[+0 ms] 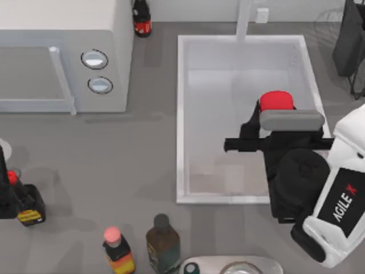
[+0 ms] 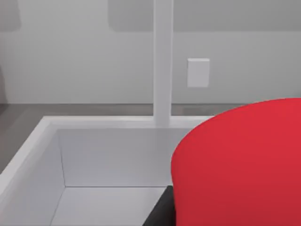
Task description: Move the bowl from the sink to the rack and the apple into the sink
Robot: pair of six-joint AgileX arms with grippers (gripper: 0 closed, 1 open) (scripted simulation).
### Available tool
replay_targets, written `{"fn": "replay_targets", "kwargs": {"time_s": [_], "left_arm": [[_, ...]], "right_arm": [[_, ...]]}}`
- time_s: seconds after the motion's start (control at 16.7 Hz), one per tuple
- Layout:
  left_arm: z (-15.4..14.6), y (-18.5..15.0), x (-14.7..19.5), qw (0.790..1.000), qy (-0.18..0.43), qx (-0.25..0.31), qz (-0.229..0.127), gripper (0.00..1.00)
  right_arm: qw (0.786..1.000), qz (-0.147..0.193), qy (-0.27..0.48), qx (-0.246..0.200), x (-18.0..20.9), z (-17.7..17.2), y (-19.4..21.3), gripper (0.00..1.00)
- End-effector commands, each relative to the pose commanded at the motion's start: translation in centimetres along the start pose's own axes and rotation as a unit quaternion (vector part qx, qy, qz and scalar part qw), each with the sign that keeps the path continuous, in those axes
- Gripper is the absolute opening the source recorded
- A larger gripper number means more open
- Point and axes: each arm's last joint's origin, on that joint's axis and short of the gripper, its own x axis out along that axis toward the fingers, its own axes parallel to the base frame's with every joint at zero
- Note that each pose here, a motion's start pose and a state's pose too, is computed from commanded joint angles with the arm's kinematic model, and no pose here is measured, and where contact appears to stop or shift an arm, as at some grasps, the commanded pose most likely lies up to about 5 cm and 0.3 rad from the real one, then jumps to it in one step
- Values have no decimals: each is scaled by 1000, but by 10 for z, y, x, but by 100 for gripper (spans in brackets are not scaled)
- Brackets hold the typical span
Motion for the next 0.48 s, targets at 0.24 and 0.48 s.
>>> {"fn": "replay_targets", "kwargs": {"time_s": [0.24, 0.48], "left_arm": [[0, 0, 0, 1000, 0, 0, 0, 100], [0, 0, 0, 1000, 0, 0, 0, 100]], "right_arm": [[1000, 0, 0, 0, 0, 0, 0, 38], [1000, 0, 0, 0, 0, 0, 0, 68]]}}
